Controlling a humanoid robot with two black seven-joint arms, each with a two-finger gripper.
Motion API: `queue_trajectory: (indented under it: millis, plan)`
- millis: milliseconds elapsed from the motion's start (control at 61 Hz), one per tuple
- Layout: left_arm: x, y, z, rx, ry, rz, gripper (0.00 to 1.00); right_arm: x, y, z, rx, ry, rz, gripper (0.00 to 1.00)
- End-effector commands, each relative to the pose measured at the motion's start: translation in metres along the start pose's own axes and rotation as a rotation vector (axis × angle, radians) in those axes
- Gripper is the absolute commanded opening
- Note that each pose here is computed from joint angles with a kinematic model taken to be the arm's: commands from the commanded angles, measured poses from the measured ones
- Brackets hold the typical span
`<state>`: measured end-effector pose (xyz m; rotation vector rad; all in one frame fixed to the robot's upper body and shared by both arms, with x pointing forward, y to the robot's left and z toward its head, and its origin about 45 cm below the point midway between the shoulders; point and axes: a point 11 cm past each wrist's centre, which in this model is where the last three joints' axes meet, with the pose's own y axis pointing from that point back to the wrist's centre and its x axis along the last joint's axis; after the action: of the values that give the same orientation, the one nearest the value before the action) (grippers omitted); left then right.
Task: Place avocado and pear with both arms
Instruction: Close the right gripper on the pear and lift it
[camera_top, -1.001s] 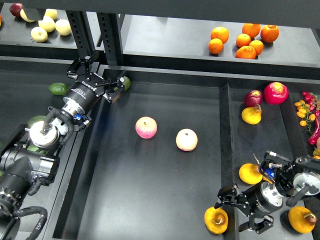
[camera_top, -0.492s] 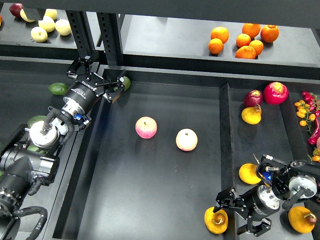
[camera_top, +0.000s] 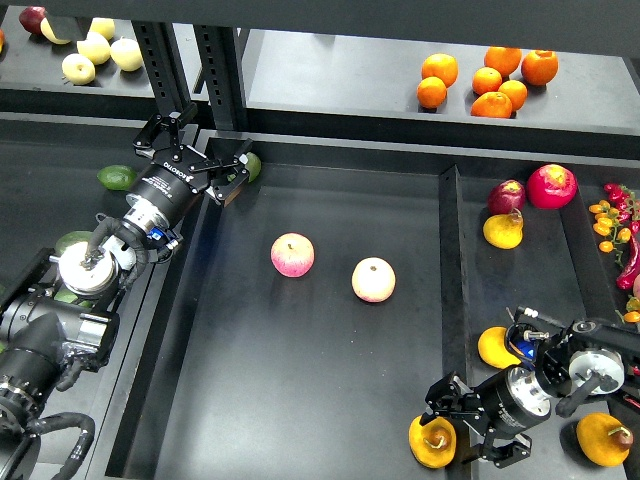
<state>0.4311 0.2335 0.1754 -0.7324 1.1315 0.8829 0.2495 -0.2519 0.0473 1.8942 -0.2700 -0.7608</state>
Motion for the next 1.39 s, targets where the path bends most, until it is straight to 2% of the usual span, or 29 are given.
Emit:
queue_trajectory:
  millis: [0,164,427,787,853,1001,1050,1263,1378]
  plan:
    - [0.000,0.000,0.000,-0.001,0.000,0.000,0.99,-0.001,-0.002,0.001,-0.001,-0.002,-0.003,0.79]
    - [0.000,0.000,0.000,-0.001,0.000,0.000,0.99,-0.002,-0.004,0.003,-0.005,-0.005,-0.008,0.73]
    - [0.000,0.000,0.000,-0.001,0.000,0.000,0.99,-0.002,-0.006,0.009,-0.009,-0.021,-0.008,0.54]
    - [0.001,0.001,0.000,-0.001,0.001,0.003,0.99,0.000,-0.004,0.001,0.030,-0.035,-0.006,0.36]
    - [0.001,0.001,0.000,-0.001,0.001,0.003,0.99,0.003,-0.004,-0.001,0.037,-0.037,0.004,0.28]
    - [0.001,0.001,0.000,-0.002,0.002,0.002,0.99,0.005,-0.003,-0.001,0.034,-0.030,0.014,0.26]
    - [0.001,0.001,0.000,-0.002,0.002,0.002,0.99,0.006,-0.003,0.000,0.035,-0.035,0.015,0.20]
    - [0.002,0.001,0.000,-0.002,0.003,0.004,0.99,0.013,0.003,-0.009,0.071,-0.050,0.036,0.08]
    - [0.002,0.001,0.000,-0.002,0.003,0.004,0.99,0.016,0.004,-0.015,0.088,-0.054,0.043,0.04]
